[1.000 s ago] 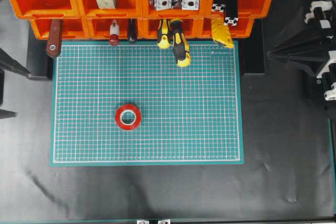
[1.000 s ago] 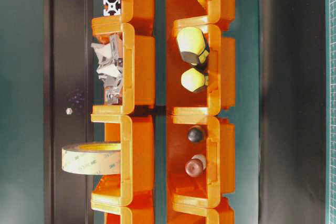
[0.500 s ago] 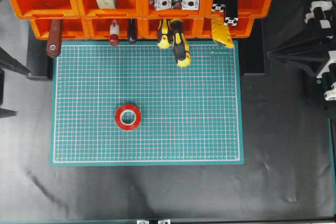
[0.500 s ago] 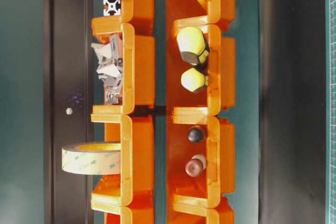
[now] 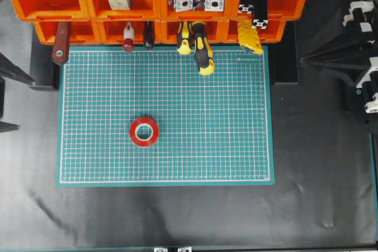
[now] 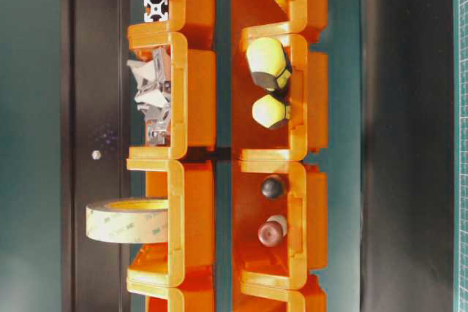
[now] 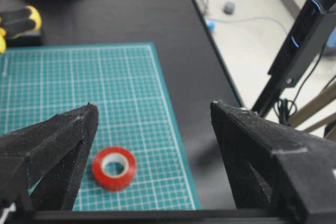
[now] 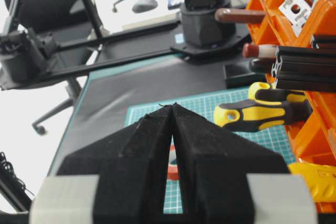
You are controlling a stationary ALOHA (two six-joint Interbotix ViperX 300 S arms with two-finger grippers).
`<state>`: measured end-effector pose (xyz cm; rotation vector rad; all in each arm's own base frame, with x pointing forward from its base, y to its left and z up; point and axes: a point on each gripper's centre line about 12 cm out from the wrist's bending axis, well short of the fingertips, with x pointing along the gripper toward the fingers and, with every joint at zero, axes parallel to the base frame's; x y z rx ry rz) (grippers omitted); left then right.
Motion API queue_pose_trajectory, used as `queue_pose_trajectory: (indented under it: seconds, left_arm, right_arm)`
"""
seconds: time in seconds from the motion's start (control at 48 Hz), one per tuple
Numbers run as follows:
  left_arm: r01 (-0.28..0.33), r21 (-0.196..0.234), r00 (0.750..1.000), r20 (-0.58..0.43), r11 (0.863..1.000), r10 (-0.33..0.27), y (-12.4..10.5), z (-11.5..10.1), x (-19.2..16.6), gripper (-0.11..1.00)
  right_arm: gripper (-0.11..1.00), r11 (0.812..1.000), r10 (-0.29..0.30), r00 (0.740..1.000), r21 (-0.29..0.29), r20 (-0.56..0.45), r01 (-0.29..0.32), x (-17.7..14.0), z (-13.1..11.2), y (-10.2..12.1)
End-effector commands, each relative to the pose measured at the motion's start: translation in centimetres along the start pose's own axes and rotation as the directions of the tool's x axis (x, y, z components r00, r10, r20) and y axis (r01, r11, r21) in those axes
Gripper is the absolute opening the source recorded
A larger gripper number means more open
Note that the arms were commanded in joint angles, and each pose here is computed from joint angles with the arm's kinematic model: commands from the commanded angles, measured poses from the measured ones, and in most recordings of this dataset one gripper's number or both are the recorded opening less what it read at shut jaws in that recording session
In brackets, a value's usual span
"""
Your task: Pick vinyl tape from container rack with left arm.
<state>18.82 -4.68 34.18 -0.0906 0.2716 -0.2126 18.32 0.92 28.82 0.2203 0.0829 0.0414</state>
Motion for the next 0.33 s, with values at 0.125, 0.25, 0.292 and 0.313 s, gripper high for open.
queue_pose_trajectory:
  seconds: [0.125,0.25,0.292,0.313]
  left_arm:
    - [-0.010,-0.005,1.000,0.014,1.000,0.010,0.22,0.24,0.21,0.82]
    - [-0.006,-0.004,1.000,0.028,1.000,0.006,0.15,0.42,0.12,0.82]
    - [-0.005,-0.005,0.999,0.031,1.000,0.005,0.15,0.46,0.08,0.82]
    - [-0.006,-0.005,0.999,0.032,1.000,0.007,0.18,0.47,0.08,0.82]
  right_arm:
    - [0.00,1.000,0.005,1.000,0.000,0.016,-0.005,0.08,0.75,0.20]
    - [0.00,1.000,0.005,1.000,0.001,0.016,-0.005,0.08,0.75,0.20]
    - [0.00,1.000,0.005,1.000,0.003,0.015,-0.005,0.08,0.69,0.18]
    - [0.00,1.000,0.004,1.000,0.001,0.013,-0.004,0.08,0.62,0.17]
